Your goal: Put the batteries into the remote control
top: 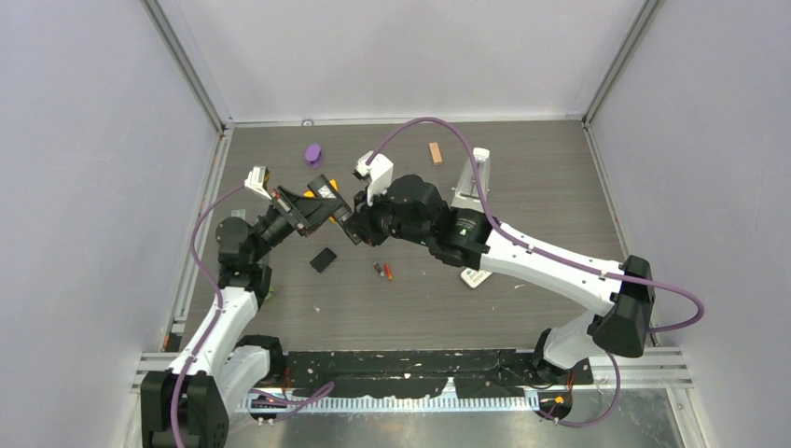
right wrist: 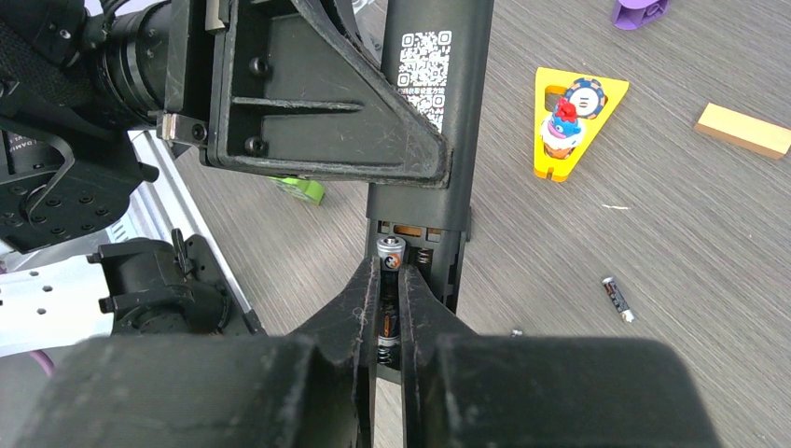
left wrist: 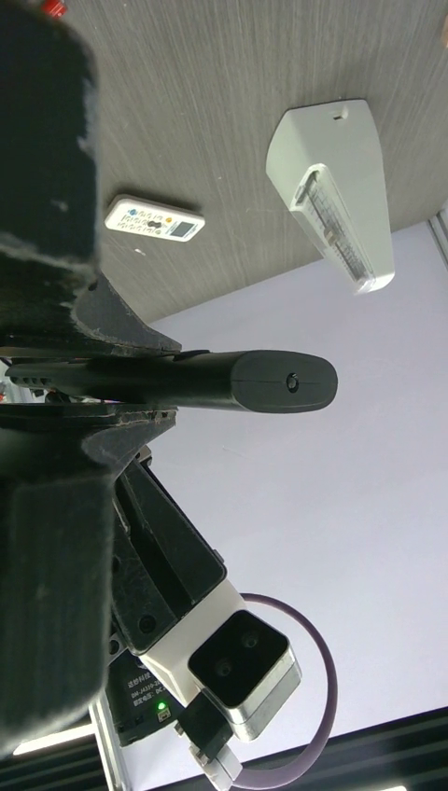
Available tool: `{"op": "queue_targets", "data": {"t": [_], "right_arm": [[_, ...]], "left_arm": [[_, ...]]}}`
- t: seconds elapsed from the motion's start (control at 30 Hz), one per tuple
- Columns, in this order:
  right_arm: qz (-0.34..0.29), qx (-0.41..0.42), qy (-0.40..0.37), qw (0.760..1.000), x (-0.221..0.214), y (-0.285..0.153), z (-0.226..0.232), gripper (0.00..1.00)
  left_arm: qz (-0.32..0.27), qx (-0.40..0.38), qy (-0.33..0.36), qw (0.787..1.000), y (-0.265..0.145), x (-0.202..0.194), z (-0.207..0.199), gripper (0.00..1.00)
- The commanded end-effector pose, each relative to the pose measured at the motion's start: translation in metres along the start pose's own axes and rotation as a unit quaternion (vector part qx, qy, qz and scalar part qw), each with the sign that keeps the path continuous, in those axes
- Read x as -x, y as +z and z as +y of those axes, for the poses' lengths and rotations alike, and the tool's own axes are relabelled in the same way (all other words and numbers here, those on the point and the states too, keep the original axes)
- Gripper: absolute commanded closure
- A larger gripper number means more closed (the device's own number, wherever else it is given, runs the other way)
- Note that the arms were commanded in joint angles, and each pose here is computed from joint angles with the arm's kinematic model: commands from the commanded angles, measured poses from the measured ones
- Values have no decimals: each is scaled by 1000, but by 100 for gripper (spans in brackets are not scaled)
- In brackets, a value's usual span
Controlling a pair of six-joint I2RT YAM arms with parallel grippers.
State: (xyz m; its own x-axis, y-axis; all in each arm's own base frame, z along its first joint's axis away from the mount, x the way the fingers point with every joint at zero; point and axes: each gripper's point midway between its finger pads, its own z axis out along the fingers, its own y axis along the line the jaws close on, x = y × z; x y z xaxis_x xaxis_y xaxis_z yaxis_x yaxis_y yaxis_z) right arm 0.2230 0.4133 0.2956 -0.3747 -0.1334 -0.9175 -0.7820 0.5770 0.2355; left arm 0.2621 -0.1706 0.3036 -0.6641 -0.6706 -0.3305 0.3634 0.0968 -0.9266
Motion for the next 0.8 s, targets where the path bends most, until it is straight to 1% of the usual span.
{"op": "queue_targets", "data": {"t": [0.0,0.4,0.47,0.77], "right_arm": [[13,0,-9,1000,-12,-1,-1,86],[-3,-3,4,1000,3,-6,1,73],[-9,-3,9,1000,8,-9,2,68],[-32,-13,32,999,31,-22,2,50]], "left_arm": [[-8,-58,28,998,-1,5,-34,100],[-4,-37,36,999,-3,0,-21,100],[-3,-32,37,999,-3,-1,-18,100],[-2,-23,41,999,-4,-2,-11,100]]}}
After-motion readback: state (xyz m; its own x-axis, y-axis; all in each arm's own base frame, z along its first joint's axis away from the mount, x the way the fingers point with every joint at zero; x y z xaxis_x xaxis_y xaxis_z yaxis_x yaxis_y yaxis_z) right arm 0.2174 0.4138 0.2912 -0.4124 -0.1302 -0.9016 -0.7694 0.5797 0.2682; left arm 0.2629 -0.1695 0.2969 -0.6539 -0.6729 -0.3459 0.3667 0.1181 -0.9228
